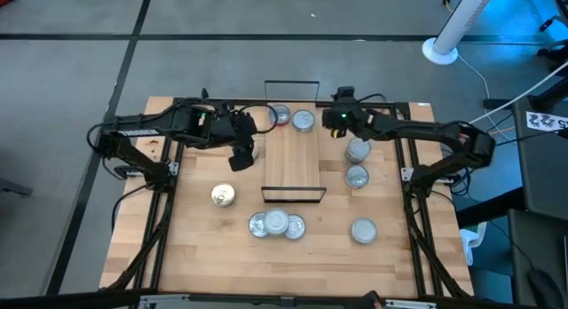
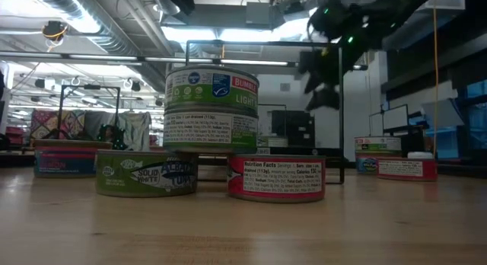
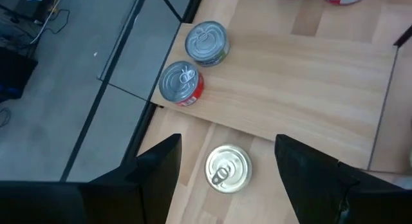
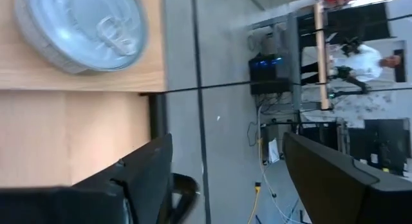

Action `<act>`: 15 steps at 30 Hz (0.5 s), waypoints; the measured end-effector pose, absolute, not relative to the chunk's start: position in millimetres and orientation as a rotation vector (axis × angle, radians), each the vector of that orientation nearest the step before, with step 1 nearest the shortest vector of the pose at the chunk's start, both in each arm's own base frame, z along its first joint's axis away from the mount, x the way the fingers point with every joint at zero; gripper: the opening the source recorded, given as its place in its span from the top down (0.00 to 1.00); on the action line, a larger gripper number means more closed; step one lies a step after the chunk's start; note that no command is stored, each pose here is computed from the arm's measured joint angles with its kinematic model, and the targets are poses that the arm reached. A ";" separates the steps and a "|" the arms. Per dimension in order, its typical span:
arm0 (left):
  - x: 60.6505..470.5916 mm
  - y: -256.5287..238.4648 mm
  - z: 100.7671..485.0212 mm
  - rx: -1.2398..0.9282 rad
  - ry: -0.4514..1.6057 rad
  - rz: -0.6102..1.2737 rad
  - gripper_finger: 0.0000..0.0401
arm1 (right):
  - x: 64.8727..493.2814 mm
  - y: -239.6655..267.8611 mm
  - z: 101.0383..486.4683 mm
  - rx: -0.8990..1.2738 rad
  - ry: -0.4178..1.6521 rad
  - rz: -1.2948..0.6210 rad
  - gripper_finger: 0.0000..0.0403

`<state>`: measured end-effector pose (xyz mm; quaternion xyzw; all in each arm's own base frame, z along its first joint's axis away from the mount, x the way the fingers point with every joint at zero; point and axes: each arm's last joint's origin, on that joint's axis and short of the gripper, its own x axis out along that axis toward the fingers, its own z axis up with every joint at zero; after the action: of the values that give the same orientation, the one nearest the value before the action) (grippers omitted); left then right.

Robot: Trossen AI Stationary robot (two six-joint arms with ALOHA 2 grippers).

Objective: Stack canned seafood by type on shelf
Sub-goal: Put the green tuna can on the shelf

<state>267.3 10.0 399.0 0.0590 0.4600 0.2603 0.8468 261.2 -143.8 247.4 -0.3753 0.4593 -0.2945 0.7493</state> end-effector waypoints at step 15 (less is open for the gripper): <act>261.8 -21.8 394.7 -0.014 1.007 0.451 0.39 | 179.1 -100.0 327.9 -0.496 0.646 -0.725 0.27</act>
<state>261.8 -21.8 394.7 -0.0068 0.4782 0.2140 0.8518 179.1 -100.0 327.9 -0.2361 0.3074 -0.3447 0.8550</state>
